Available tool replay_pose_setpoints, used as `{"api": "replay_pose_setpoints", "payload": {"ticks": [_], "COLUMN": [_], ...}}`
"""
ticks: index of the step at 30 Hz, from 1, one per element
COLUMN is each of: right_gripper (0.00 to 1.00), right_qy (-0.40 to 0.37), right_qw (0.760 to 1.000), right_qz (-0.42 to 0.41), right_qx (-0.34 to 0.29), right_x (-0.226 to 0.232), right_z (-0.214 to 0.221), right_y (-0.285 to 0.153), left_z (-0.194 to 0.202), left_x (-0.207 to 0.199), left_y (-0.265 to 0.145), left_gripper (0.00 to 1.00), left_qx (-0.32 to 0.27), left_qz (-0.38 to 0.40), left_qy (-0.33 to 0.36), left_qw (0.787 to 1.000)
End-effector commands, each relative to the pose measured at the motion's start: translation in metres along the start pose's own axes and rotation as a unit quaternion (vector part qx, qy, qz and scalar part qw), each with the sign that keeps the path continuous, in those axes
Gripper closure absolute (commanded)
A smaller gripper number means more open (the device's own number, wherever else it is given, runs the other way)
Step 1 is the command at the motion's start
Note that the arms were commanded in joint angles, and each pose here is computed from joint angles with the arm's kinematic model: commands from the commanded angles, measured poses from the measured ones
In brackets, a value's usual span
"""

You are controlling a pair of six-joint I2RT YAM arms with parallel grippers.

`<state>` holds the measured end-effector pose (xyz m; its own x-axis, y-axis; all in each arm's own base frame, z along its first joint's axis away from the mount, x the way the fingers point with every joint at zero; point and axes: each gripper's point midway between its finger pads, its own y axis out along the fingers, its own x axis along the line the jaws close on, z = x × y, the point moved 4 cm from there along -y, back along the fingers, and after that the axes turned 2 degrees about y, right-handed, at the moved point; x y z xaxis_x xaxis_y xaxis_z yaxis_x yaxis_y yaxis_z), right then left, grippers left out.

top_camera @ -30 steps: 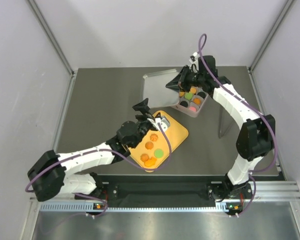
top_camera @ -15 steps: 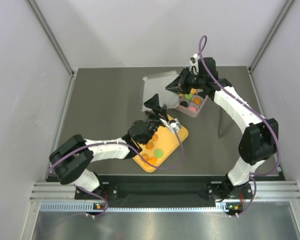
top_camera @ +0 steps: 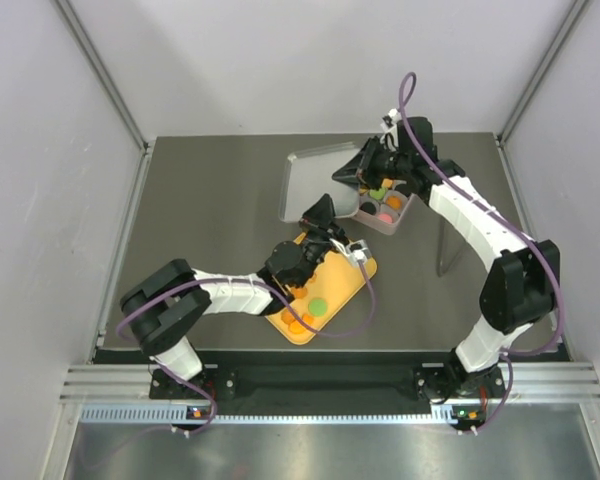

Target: Pack the cookies

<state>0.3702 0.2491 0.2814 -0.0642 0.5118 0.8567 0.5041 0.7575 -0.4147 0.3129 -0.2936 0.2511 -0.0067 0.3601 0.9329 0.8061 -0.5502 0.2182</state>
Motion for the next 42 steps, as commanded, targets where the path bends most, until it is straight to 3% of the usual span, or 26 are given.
{"api": "replay_pose_setpoints", "payload": {"ticks": [1, 3, 4, 7, 8, 12, 17, 23, 29, 31, 34, 35, 37, 38, 40, 41, 42], "right_gripper": [0.93, 0.80, 0.63, 0.36, 0.32, 0.23, 0.20, 0.19, 0.23, 0.25, 0.31, 0.33, 0.39, 0.40, 0.44, 0.45, 0.47], "right_qy": [-0.030, -0.038, -0.047, -0.077, -0.084, -0.106, -0.123, -0.107, -0.081, -0.075, -0.073, -0.073, -0.070, -0.068, -0.066, -0.064, -0.064], "right_qw": [0.999, 0.999, 0.998, 0.996, 0.994, 0.985, 0.966, 0.937, 0.929, 0.929, 0.927, 0.925, 0.918, 0.913, 0.909, 0.909, 0.909], "right_qz": [-0.030, -0.031, -0.029, -0.013, -0.002, 0.020, 0.053, 0.145, 0.239, 0.267, 0.292, 0.301, 0.322, 0.334, 0.348, 0.349, 0.351], "right_qx": [-0.013, -0.016, -0.019, -0.049, -0.074, -0.131, -0.220, -0.301, -0.270, -0.247, -0.226, -0.221, -0.221, -0.223, -0.221, -0.218, -0.216], "right_x": [0.023, 0.024, 0.024, 0.025, 0.027, 0.026, 0.022, -0.032, -0.110, -0.134, -0.154, -0.160, -0.172, -0.177, -0.186, -0.188, -0.190], "right_z": [0.004, 0.004, 0.003, -0.006, -0.014, -0.033, -0.048, -0.063, -0.070, -0.073, -0.082, -0.084, -0.092, -0.094, -0.100, -0.102, -0.103], "right_y": [-0.018, -0.021, -0.022, -0.033, -0.042, -0.068, -0.112, -0.154, -0.140, -0.125, -0.107, -0.104, -0.098, -0.097, -0.091, -0.087, -0.084], "left_z": [-0.014, -0.016, -0.017, -0.020, -0.021, -0.023, -0.013, 0.017, 0.037, 0.042, 0.053, 0.047, 0.061, 0.057, 0.067, 0.061, 0.064], "left_x": [0.054, 0.052, 0.054, 0.053, 0.055, 0.055, 0.050, 0.066, 0.095, 0.102, 0.111, 0.118, 0.113, 0.113, 0.117, 0.121, 0.121], "left_y": [0.013, 0.016, 0.019, 0.024, 0.025, 0.030, 0.039, 0.057, 0.081, 0.087, 0.094, 0.096, 0.100, 0.099, 0.106, 0.107, 0.108], "left_gripper": [1.00, 1.00, 1.00, 1.00, 1.00, 1.00, 1.00, 1.00, 1.00, 1.00, 1.00, 1.00, 1.00, 1.00, 1.00, 1.00, 1.00], "left_qx": [-0.019, -0.020, -0.022, -0.017, -0.015, -0.010, 0.019, 0.058, 0.036, 0.025, 0.024, 0.008, 0.019, 0.011, 0.001, -0.013, -0.015], "left_qz": [-0.106, -0.098, -0.097, -0.067, -0.054, -0.013, 0.021, 0.032, 0.077, 0.102, 0.118, 0.134, 0.148, 0.170, 0.176, 0.194, 0.196], "left_qy": [-0.029, -0.029, -0.043, -0.087, -0.099, -0.164, -0.217, -0.337, -0.526, -0.555, -0.617, -0.645, -0.671, -0.695, -0.719, -0.735, -0.741], "left_qw": [0.994, 0.995, 0.994, 0.994, 0.994, 0.986, 0.976, 0.939, 0.846, 0.825, 0.778, 0.752, 0.727, 0.699, 0.672, 0.649, 0.642]}}
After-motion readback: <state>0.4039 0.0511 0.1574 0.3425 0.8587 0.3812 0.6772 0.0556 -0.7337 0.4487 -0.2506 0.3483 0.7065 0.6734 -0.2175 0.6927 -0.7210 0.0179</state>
